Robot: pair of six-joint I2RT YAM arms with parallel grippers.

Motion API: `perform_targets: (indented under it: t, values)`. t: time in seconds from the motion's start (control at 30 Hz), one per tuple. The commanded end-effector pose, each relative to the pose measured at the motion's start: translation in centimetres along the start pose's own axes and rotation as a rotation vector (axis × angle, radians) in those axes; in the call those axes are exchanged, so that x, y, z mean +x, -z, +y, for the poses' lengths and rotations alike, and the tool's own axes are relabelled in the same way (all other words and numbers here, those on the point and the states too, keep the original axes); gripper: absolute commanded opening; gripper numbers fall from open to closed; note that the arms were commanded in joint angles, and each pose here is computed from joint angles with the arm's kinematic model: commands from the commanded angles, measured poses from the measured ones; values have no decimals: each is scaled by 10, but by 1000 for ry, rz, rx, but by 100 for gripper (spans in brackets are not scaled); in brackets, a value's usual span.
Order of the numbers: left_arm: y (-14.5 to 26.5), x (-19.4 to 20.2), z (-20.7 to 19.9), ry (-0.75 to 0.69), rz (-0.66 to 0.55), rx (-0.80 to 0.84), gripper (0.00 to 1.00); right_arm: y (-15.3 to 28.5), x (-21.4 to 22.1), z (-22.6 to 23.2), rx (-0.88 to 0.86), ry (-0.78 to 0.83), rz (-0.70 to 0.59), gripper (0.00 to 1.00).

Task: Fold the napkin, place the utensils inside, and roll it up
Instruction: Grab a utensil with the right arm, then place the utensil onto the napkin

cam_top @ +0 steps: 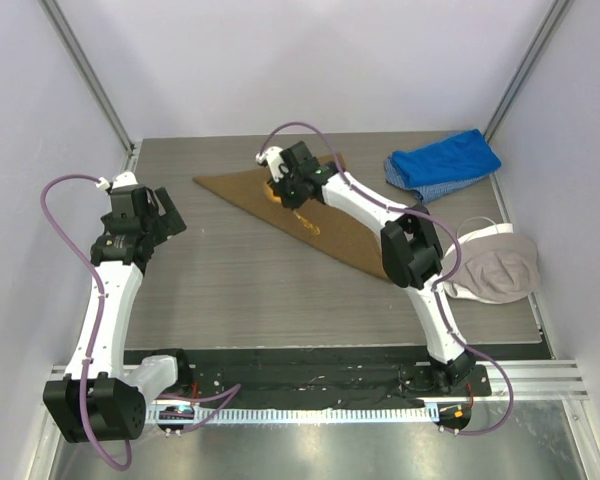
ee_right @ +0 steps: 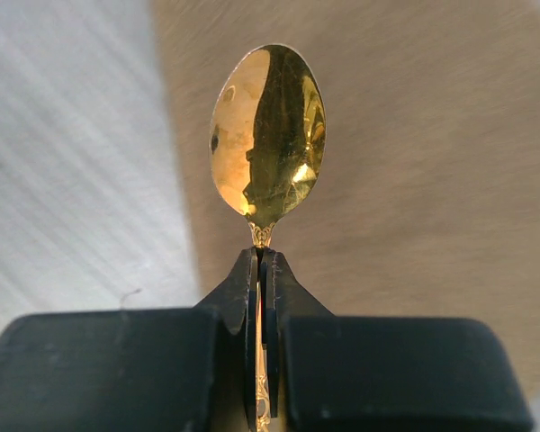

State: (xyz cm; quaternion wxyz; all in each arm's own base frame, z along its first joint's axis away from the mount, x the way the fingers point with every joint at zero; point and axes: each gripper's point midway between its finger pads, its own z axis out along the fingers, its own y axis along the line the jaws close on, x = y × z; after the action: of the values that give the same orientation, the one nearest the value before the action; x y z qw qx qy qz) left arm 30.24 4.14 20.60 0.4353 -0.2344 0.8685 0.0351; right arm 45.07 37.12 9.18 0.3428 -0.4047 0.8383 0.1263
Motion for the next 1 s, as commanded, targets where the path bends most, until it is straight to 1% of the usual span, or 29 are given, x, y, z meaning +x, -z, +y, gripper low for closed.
perform_targets:
  t: [0.0,0.07,0.1,0.2,0.4,0.53,0.97]
  values:
    - [0,-3,3,-10,-16,-8,100,3,-44,-11,-29,96,-126,1]
    - [0,-3,3,-11,-17,-11,100,-6,-39,-17,-40,113,-109,1]
    - [-1,-3,3,-14,-15,-10,100,-3,-48,-18,-53,123,-134,1]
    - [-2,-2,3,-12,-11,-13,100,-8,-46,-19,-72,128,-123,1]
    - [-2,-1,2,-12,-8,-6,100,-18,-24,-10,-117,122,-73,1]
    - [-3,0,1,-14,-2,2,100,-23,-10,-10,-117,116,-39,1]
    - [-4,1,-1,-15,3,8,100,-38,8,-4,-149,130,-1,1]
